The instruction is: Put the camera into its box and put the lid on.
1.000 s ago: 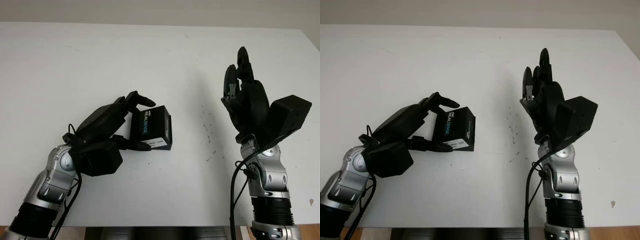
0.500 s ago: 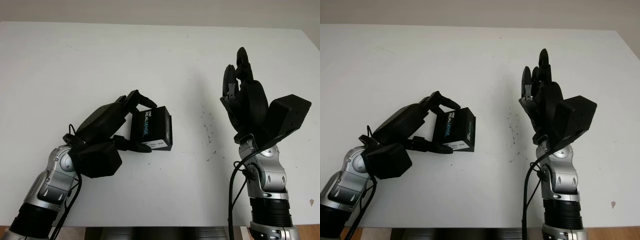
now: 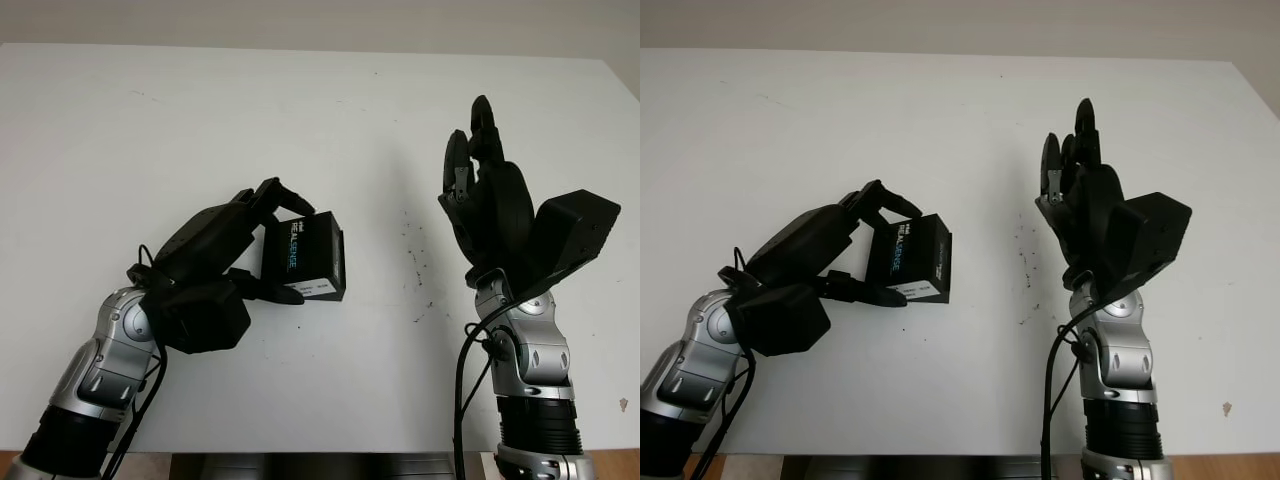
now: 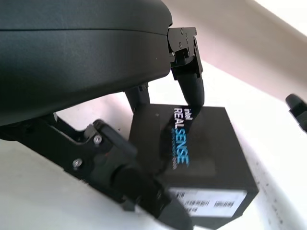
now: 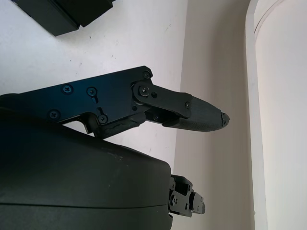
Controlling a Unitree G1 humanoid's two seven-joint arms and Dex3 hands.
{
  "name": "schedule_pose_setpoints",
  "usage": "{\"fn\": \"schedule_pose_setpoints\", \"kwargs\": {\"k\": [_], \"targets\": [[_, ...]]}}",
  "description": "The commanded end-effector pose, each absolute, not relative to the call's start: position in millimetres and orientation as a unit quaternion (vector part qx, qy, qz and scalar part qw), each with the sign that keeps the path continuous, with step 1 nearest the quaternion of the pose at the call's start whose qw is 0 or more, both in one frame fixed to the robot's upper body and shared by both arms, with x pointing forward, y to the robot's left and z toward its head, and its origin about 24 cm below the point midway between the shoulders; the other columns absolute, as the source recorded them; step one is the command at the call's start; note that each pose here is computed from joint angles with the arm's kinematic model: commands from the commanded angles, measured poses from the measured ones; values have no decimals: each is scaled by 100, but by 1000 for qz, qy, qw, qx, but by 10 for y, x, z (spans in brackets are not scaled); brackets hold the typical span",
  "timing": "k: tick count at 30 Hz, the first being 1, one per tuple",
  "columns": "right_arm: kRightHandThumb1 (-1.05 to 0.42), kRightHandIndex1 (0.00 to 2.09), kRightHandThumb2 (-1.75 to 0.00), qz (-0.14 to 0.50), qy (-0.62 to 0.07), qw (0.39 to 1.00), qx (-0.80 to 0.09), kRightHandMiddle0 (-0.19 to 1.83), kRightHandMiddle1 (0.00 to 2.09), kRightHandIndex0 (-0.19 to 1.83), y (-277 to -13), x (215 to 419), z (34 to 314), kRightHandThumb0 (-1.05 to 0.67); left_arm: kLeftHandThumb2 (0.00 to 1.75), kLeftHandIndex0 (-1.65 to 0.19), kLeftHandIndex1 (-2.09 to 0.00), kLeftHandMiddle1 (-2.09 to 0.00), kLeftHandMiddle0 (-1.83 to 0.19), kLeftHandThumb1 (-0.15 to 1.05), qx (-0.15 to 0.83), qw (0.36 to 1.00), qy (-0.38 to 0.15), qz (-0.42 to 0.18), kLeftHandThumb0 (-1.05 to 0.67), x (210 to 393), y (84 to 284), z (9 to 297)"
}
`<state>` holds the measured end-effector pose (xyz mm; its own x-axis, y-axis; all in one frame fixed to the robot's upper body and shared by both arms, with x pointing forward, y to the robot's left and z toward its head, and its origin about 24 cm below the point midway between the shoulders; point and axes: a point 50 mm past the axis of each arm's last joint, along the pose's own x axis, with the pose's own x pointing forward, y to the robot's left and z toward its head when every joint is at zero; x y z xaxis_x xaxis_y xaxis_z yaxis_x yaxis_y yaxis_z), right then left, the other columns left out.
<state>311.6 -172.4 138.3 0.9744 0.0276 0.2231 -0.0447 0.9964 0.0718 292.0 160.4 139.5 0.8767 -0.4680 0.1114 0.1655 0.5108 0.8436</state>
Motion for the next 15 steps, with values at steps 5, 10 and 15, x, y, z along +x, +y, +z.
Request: {"fn": "schedule_pose_setpoints", "kwargs": {"k": [5,10,15], "targets": [[-105,5,-64,18,-115,992,41,-14,5,-17,-1722,3099,1367,-60,5,-8,-168,-194,-18,103,449,851,-203,-181,-17,2921,1509,1589],[-105,5,-64,18,-114,992,42,-14,5,-17,-1716,3103,1363,-59,5,-8,-168,-193,-19,103,453,849,-202,-182,-17,2914,1517,1610],[-105,5,-64,19,-113,993,43,-14,6,-17,-1722,3104,1355,-59,6,-5,-166,-192,-17,104,456,848,-201,-180,-16,2906,1520,1627]]}}
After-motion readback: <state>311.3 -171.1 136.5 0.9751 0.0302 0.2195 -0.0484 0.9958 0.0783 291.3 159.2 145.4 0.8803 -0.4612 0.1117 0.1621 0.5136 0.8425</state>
